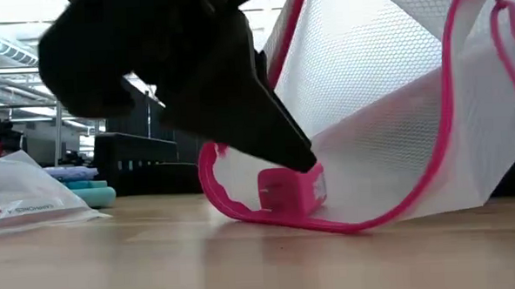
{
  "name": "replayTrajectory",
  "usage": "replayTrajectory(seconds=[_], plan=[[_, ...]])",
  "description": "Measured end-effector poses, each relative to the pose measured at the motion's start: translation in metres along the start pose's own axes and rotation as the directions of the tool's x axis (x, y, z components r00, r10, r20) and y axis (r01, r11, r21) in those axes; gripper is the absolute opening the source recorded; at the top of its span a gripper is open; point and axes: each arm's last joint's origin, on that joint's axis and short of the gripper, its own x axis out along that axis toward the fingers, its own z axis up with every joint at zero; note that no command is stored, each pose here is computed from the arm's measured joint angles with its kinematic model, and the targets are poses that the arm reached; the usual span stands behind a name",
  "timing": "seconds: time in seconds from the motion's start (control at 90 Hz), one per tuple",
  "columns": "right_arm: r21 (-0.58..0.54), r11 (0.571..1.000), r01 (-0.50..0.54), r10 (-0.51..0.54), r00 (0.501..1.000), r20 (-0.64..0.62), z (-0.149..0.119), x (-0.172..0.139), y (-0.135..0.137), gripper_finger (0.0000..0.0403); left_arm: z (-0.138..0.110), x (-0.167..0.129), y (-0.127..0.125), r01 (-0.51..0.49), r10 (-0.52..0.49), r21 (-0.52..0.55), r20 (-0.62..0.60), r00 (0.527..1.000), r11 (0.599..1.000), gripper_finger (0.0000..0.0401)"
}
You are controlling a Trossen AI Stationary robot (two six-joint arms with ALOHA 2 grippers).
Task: Unpack backpack
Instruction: Remove the pink charger adapter from the white zip bag
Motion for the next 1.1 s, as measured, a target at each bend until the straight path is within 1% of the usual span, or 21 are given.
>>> replayTrajectory(seconds=[0.1, 0.156, 0.233, 0.322, 0.411, 0.533, 0.611, 0.667, 0.733, 0.867, 0.967, 1.033, 1.1], plan=[[0.001, 1.000, 0.000, 0.000, 1.000, 0.001, 0.0001, -0.0002, 0.0001, 0.0000, 0.0004, 0.0004, 0.0009, -0.003, 0.003, -0.002, 0.003, 1.000, 1.000, 0.0208], [0.001, 1.000, -0.001, 0.001, 1.000, 0.001, 0.0000, -0.0002, 0.0001, 0.0000, 0.0004, 0.0004, 0.0015, -0.022, 0.022, 0.001, 0.004, 1.000, 1.000, 0.0208], [0.001, 1.000, -0.011, 0.011, 1.000, -0.002, 0.0000, -0.0001, 0.0003, 0.0000, 0.0012, 0.0004, 0.0025, -0.055, 0.055, 0.039, 0.014, 0.998, 0.998, 0.0208], [0.001, 1.000, -0.019, 0.019, 1.000, -0.005, -0.0001, 0.0001, 0.0004, 0.0000, 0.0018, 0.0009, 0.0038, -0.061, 0.060, 0.057, 0.018, 0.998, 0.996, 0.0208], [0.002, 1.000, -0.021, 0.021, 1.000, -0.006, 0.0000, 0.0003, 0.0003, 0.0000, 0.0013, 0.0014, 0.0048, -0.055, 0.055, 0.001, 0.010, 0.998, 0.998, 0.0208], [0.003, 1.000, -0.023, 0.023, 1.000, -0.007, 0.0000, 0.0005, 0.0002, 0.0000, 0.0004, 0.0015, 0.0050, -0.054, 0.054, -0.035, 0.002, 0.999, 0.998, 0.0208], [0.003, 1.000, -0.024, 0.024, 1.000, -0.007, 0.0000, 0.0004, 0.0004, 0.0000, -0.0015, 0.0014, 0.0050, -0.046, 0.044, -0.092, -0.019, 0.999, 0.995, 0.0212], [0.003, 1.000, -0.025, 0.025, 1.000, -0.007, 0.0000, 0.0004, 0.0004, 0.0000, -0.0038, 0.0014, 0.0048, -0.037, 0.033, -0.112, -0.042, 0.999, 0.993, 0.0222], [0.003, 1.000, -0.025, 0.025, 1.000, -0.007, 0.0000, 0.0005, 0.0003, 0.0000, -0.0061, 0.0010, 0.0052, -0.043, 0.035, -0.127, -0.065, 0.997, 0.991, 0.0244], [0.003, 1.000, -0.025, 0.025, 1.000, -0.007, 0.0000, 0.0004, 0.0004, 0.0000, -0.0067, 0.0007, 0.0065, -0.083, 0.075, -0.118, -0.068, 0.995, 0.990, 0.0303], [0.003, 1.000, -0.025, 0.025, 1.000, -0.007, 0.0000, 0.0004, 0.0004, 0.0000, -0.0065, 0.0007, 0.0067, -0.088, 0.080, -0.119, -0.065, 0.995, 0.989, 0.0341], [0.003, 1.000, -0.025, 0.025, 1.000, -0.006, 0.0001, 0.0004, 0.0004, 0.0000, -0.0065, 0.0007, 0.0067, -0.088, 0.081, -0.119, -0.065, 0.995, 0.989, 0.0354], [0.003, 1.000, -0.025, 0.025, 1.000, -0.007, 0.0000, 0.0004, 0.0004, 0.0000, -0.0064, 0.0007, 0.0068, -0.091, 0.084, -0.118, -0.064, 0.994, 0.989, 0.0357]])
